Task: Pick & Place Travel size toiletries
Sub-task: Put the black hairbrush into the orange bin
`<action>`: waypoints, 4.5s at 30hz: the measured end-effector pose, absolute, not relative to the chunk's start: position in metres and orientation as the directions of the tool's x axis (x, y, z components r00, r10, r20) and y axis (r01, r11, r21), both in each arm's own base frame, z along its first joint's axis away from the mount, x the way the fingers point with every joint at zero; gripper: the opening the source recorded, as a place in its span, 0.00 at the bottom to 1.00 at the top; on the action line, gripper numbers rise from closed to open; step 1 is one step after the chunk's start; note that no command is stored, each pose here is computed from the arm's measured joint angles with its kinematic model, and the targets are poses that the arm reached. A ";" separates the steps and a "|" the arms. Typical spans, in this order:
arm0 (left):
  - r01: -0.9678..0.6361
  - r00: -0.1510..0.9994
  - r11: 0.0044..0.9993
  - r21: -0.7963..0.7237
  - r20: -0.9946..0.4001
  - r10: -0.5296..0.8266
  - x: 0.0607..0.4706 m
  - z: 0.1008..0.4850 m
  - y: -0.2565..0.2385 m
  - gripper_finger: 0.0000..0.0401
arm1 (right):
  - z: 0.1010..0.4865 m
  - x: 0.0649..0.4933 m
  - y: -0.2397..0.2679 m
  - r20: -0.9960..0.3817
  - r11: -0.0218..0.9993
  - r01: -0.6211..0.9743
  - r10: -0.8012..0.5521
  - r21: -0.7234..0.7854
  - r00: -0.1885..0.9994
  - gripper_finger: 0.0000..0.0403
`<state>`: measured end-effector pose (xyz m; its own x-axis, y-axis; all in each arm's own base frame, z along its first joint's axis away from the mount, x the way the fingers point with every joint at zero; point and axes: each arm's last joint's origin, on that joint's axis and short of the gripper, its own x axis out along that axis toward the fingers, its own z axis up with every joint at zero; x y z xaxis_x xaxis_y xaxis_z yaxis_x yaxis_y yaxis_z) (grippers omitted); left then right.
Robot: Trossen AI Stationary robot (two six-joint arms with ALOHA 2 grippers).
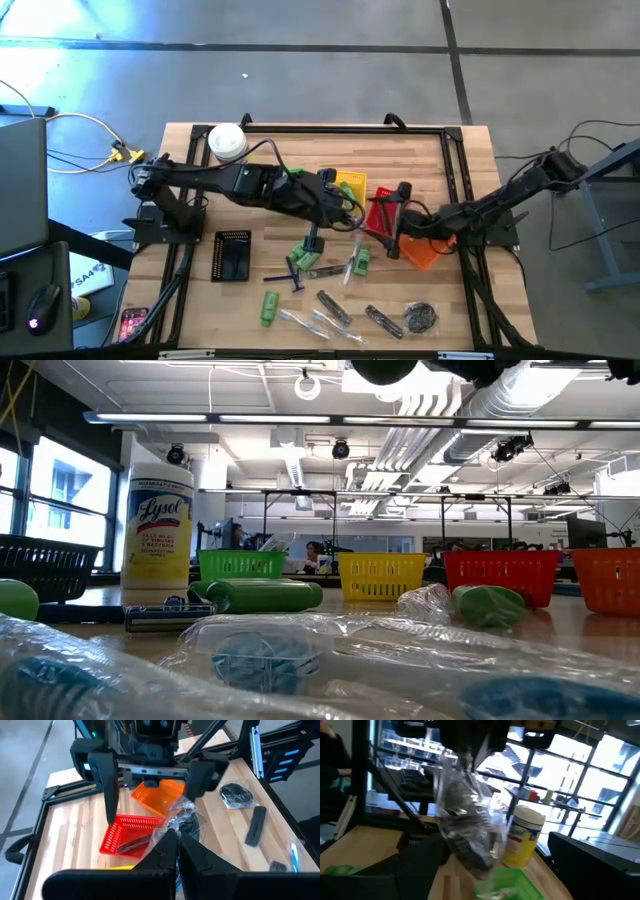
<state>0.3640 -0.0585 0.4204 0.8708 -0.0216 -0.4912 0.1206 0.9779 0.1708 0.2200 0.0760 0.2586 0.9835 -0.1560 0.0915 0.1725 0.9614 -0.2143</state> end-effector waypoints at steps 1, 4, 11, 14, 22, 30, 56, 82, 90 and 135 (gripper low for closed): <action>0.121 0.871 0.978 0.171 -0.491 -0.022 0.364 0.420 -0.059 0.00 | 0.259 0.224 0.075 0.085 0.964 0.160 -0.145 -0.213 0.986 0.88; 0.124 0.872 0.976 0.178 -0.488 -0.022 0.364 0.421 -0.059 0.00 | 0.260 0.235 0.074 0.077 0.973 0.146 -0.134 -0.176 0.988 0.88; 0.124 0.874 0.976 0.178 -0.485 -0.023 0.364 0.421 -0.059 0.00 | 0.259 0.253 0.075 0.051 0.974 0.146 -0.140 -0.171 0.989 0.73; 0.125 0.872 0.976 0.179 -0.489 -0.022 0.364 0.421 -0.059 0.00 | 0.261 0.254 0.074 0.061 0.973 0.177 -0.170 -0.149 0.984 0.58; 0.129 0.867 0.974 0.186 -0.498 -0.019 0.364 0.420 -0.059 0.00 | 0.262 0.254 0.075 0.075 0.975 0.162 -0.152 -0.154 0.986 0.07; 0.222 0.822 0.963 0.153 -0.560 -0.101 0.352 0.419 -0.064 0.09 | 0.262 0.254 0.075 0.073 0.973 0.163 -0.153 -0.166 0.986 0.15; -0.021 0.959 0.999 0.034 -0.283 0.030 0.130 0.324 -0.045 0.03 | 0.258 0.254 0.075 0.037 0.959 0.163 -0.159 -0.233 0.987 0.06; -0.207 0.976 0.978 -0.010 0.070 0.207 0.102 0.178 -0.013 0.00 | 0.286 0.144 0.081 -0.506 0.950 0.211 -0.301 -0.228 0.809 0.12; -0.208 0.977 0.978 0.020 0.059 0.207 0.102 0.176 -0.013 0.00 | 0.273 0.124 0.077 -0.803 0.994 0.071 -0.107 -0.081 0.586 0.07; -0.208 0.977 0.978 0.018 0.060 0.207 0.102 0.176 -0.013 0.00 | 0.196 0.153 0.085 -0.945 0.906 0.272 -0.317 -0.325 -0.074 0.65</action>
<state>0.1023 -0.0128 0.1759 0.9765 0.2071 0.0595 -0.2084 0.9779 0.0178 0.1533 0.0849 0.1964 -0.0739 -0.3171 -0.9455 0.2720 0.9057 -0.3251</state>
